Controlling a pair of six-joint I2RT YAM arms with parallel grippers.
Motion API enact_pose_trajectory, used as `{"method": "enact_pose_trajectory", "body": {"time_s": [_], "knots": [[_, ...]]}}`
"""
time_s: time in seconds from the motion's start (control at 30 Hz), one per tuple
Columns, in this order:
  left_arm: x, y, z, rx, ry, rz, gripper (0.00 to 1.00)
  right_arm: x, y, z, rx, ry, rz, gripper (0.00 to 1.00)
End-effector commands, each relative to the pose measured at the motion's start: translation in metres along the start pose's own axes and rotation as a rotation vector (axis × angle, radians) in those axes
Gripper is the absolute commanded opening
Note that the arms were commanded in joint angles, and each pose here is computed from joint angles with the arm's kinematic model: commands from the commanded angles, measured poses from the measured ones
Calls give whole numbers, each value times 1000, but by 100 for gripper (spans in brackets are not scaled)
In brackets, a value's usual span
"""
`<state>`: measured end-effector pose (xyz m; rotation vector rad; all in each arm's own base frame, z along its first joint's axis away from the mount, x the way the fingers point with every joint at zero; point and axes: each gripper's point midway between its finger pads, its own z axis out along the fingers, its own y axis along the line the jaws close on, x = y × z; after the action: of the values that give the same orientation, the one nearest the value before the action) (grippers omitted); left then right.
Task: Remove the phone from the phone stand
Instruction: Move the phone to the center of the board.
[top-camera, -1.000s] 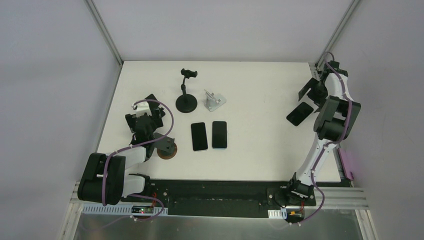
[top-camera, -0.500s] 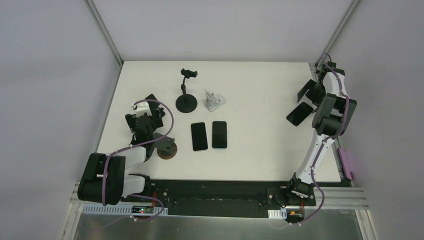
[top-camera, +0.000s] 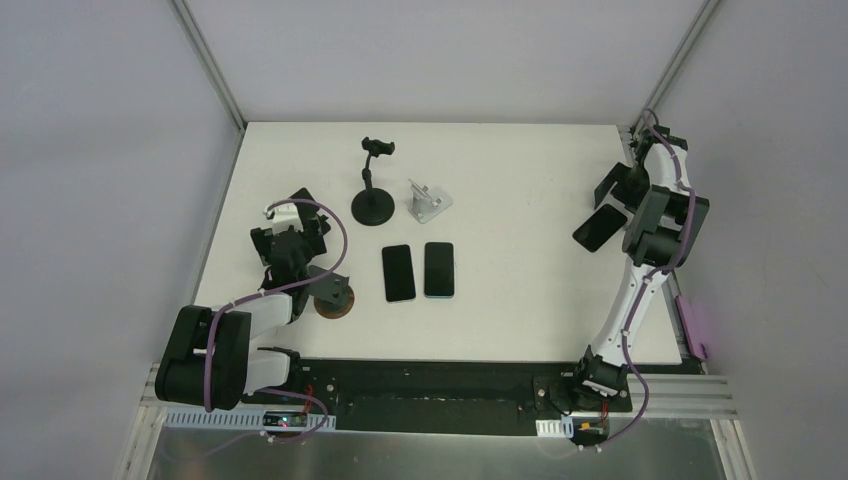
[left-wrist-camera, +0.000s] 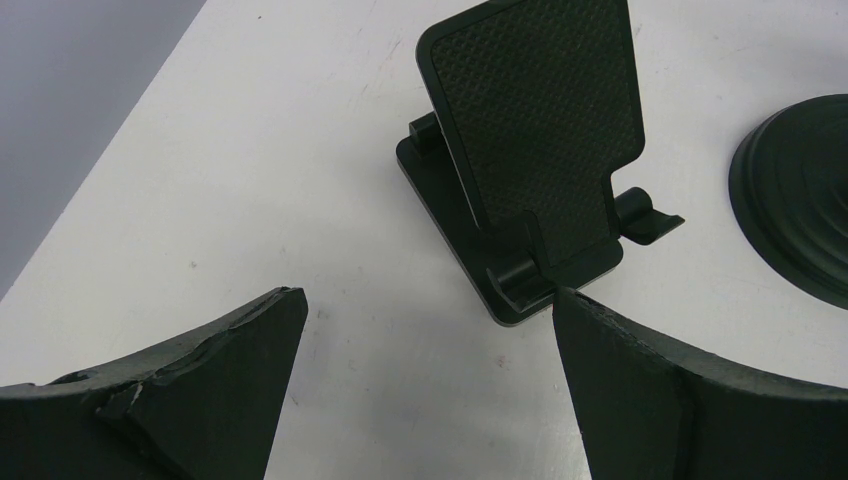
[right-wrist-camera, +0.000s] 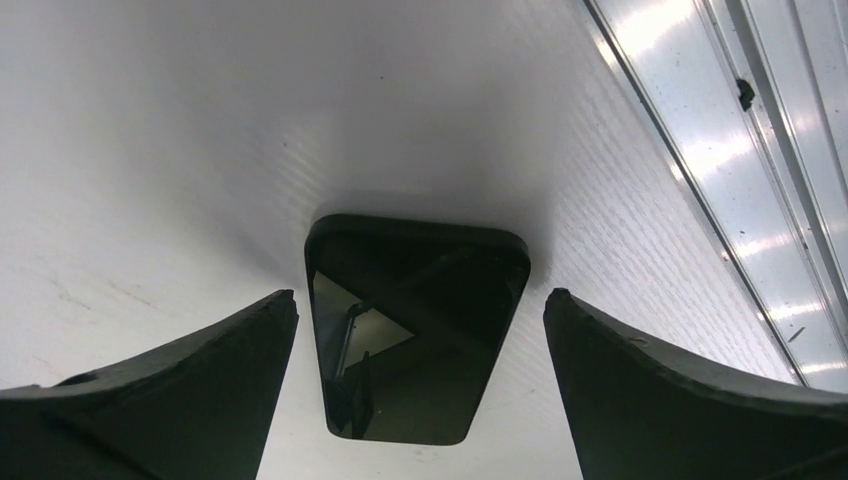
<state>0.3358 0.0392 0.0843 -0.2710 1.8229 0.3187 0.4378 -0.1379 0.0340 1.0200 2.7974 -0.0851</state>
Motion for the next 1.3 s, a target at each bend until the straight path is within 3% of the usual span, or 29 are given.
{"method": "enact_pose_trajectory", "body": {"time_s": [0.0,0.37,0.57,0.87,1.27], "knots": [[-11,0,2,0,-42,-34,99,3,-3,-6,10,39,-3,97],[-11,0,2,1,-42,-34,99,1,-5,-3,33,52,9,81],[-11,0,2,1,-42,-35,99,0,-7,-4,48,47,18,66],[-11,1,2,0,-41,-34,99,-17,-7,-17,39,-35,6,63],[-11,1,2,0,-41,-34,99,-7,54,-46,-72,-101,-117,63]]}}
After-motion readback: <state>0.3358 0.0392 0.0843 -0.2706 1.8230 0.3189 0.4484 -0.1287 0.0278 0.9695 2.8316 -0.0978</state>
